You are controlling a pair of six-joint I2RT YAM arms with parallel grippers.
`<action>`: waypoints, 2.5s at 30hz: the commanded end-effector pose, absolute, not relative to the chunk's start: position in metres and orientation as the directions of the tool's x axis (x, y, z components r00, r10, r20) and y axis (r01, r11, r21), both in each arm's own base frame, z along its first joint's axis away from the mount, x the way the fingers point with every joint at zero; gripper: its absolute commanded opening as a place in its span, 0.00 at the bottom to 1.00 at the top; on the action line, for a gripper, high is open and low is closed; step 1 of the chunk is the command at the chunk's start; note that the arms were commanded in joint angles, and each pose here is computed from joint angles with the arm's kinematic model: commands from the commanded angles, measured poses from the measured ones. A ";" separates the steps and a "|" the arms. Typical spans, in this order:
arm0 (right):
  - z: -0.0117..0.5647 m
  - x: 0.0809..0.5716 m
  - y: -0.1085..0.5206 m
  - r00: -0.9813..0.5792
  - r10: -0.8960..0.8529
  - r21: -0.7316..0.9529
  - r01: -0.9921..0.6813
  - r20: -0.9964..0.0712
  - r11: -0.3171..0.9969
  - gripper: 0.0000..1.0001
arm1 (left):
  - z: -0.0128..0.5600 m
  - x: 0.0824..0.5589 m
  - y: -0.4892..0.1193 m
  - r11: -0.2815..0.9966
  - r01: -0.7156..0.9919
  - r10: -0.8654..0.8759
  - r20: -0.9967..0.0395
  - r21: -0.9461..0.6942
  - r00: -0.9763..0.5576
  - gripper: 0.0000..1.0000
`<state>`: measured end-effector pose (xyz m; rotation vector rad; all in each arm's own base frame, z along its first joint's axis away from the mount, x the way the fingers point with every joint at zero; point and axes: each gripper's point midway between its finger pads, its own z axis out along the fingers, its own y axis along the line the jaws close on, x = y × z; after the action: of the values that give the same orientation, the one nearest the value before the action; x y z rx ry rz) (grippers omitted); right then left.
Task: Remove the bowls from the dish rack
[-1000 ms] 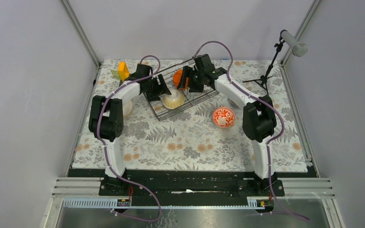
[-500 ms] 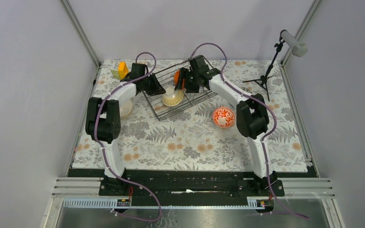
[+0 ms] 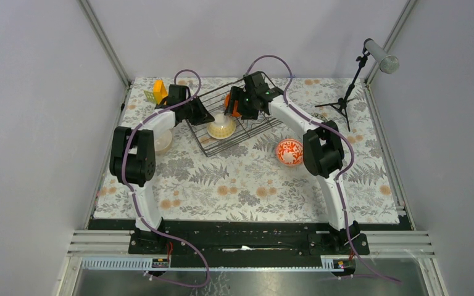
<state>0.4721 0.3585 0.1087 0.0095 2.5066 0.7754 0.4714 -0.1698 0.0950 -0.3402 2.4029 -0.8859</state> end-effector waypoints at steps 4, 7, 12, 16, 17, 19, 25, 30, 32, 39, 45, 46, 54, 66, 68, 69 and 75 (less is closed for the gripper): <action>0.117 0.480 0.365 -0.858 0.176 0.540 -0.134 -0.483 0.831 0.79 | 0.089 0.456 -0.153 0.809 -0.069 -0.373 -0.421 -0.583 -0.827 0.14; 0.120 0.480 0.367 -0.855 0.173 0.544 -0.143 -0.489 0.827 0.78 | 0.101 0.454 -0.152 0.809 -0.056 -0.372 -0.436 -0.585 -0.819 0.11; 0.128 0.482 0.373 -0.850 0.172 0.555 -0.160 -0.499 0.816 0.77 | 0.118 0.453 -0.155 0.800 -0.036 -0.375 -0.454 -0.598 -0.809 0.02; 0.130 0.478 0.380 -0.853 0.155 0.563 -0.182 -0.498 0.806 0.76 | 0.128 0.452 -0.157 0.792 -0.020 -0.372 -0.456 -0.611 -0.808 0.00; 0.130 0.476 0.383 -0.856 0.151 0.568 -0.187 -0.494 0.801 0.76 | 0.131 0.452 -0.157 0.788 -0.018 -0.375 -0.456 -0.615 -0.807 0.00; 0.127 0.472 0.385 -0.863 0.145 0.572 -0.187 -0.485 0.798 0.76 | 0.135 0.452 -0.158 0.786 -0.014 -0.376 -0.460 -0.619 -0.804 0.00; 0.114 0.466 0.382 -0.875 0.133 0.557 -0.173 -0.466 0.812 0.78 | 0.145 0.450 -0.154 0.801 -0.015 -0.369 -0.473 -0.599 -0.800 0.02; 0.105 0.460 0.381 -0.858 0.065 0.482 -0.221 -0.509 0.848 0.82 | 0.151 0.448 -0.151 0.810 -0.017 -0.373 -0.492 -0.587 -0.787 0.28; 0.101 0.459 0.380 -0.860 0.060 0.475 -0.220 -0.507 0.852 0.80 | 0.151 0.447 -0.150 0.814 -0.023 -0.373 -0.493 -0.580 -0.786 0.34; 0.086 0.460 0.378 -0.866 0.047 0.454 -0.214 -0.498 0.865 0.79 | 0.185 0.444 -0.147 0.830 0.013 -0.373 -0.572 -0.557 -0.730 0.36; 0.072 0.461 0.374 -0.869 0.027 0.414 -0.207 -0.494 0.887 0.78 | 0.197 0.429 -0.136 0.847 -0.012 -0.387 -0.603 -0.531 -0.697 0.36; 0.072 0.461 0.375 -0.870 0.028 0.414 -0.206 -0.492 0.887 0.78 | 0.197 0.427 -0.135 0.849 -0.014 -0.388 -0.605 -0.528 -0.695 0.37; 0.067 0.457 0.378 -0.885 0.026 0.433 -0.201 -0.464 0.879 0.76 | 0.200 0.421 -0.138 0.835 -0.017 -0.415 -0.609 -0.550 -0.676 0.42; 0.058 0.465 0.392 -0.890 0.044 0.458 -0.190 -0.453 0.869 0.74 | 0.213 0.421 -0.146 0.858 0.015 -0.393 -0.674 -0.514 -0.626 0.52; 0.059 0.468 0.399 -0.888 0.052 0.470 -0.191 -0.456 0.862 0.74 | 0.212 0.420 -0.144 0.863 0.007 -0.390 -0.677 -0.505 -0.624 0.56; 0.061 0.471 0.402 -0.886 0.060 0.479 -0.190 -0.459 0.857 0.74 | 0.211 0.420 -0.143 0.866 0.000 -0.391 -0.677 -0.500 -0.624 0.58; 0.075 0.482 0.413 -0.870 0.089 0.516 -0.202 -0.485 0.832 0.75 | 0.210 0.417 -0.128 0.892 -0.063 -0.389 -0.690 -0.447 -0.610 0.74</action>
<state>0.4819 0.4019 0.0695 -0.0843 2.5249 0.7574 0.4159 -0.1435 0.1907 -0.3037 2.2575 -0.5742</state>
